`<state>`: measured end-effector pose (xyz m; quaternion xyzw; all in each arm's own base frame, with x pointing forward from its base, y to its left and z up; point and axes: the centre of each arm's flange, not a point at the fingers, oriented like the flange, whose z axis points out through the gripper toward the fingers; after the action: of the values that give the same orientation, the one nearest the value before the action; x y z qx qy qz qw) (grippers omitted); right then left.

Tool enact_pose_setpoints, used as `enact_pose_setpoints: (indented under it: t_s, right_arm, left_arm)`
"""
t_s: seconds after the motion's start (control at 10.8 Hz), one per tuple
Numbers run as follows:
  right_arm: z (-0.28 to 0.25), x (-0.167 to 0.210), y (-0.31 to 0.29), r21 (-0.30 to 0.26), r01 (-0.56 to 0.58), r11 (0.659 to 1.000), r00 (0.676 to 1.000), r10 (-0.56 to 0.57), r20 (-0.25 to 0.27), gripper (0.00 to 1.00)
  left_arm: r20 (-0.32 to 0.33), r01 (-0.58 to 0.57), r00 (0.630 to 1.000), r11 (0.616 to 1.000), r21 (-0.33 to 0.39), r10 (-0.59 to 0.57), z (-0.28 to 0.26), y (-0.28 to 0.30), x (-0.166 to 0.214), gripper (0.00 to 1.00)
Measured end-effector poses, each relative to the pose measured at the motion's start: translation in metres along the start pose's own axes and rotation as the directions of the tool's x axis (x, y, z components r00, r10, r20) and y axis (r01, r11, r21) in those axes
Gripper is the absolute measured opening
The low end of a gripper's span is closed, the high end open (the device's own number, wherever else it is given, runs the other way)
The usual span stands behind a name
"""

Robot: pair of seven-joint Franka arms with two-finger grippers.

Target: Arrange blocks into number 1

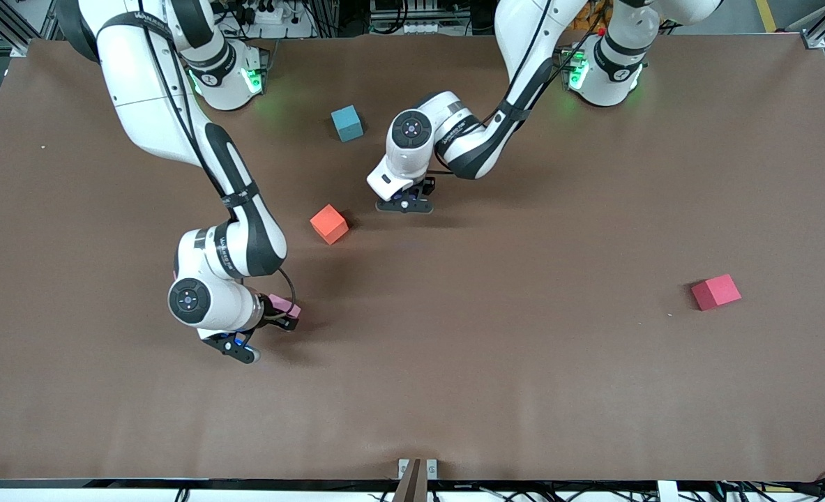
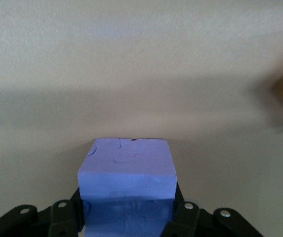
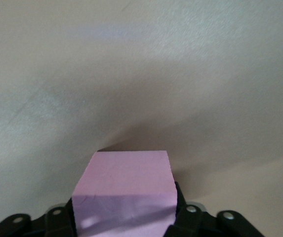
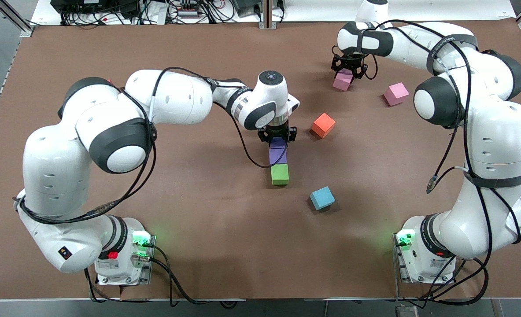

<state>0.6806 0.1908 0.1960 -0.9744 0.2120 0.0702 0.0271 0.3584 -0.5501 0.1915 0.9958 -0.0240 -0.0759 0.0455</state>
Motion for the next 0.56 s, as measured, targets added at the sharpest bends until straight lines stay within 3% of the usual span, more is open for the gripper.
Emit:
enact_pose_setpoints:
  t_s: [0.19,0.28,0.56]
  right_arm:
    - [-0.004,-0.002,-0.005,0.004,0.022,1.0,1.0,-0.022,-0.006,0.64]
    - [-0.009,-0.006,-0.011,0.007,0.05,0.999,0.999,-0.05,-0.01,0.63]
    - [-0.043,-0.031,-0.027,0.009,0.2,0.98,0.979,-0.2,-0.032,0.63]
  left_arm:
    - [0.0,0.013,1.0,1.0,0.012,-0.013,-0.005,-0.004,0.008,0.92]
    - [-0.015,0.03,0.999,0.999,0.011,-0.03,-0.018,-0.008,0.02,0.99]
    - [-0.094,0.11,0.989,0.994,-0.025,-0.112,-0.103,-0.05,0.077,1.0]
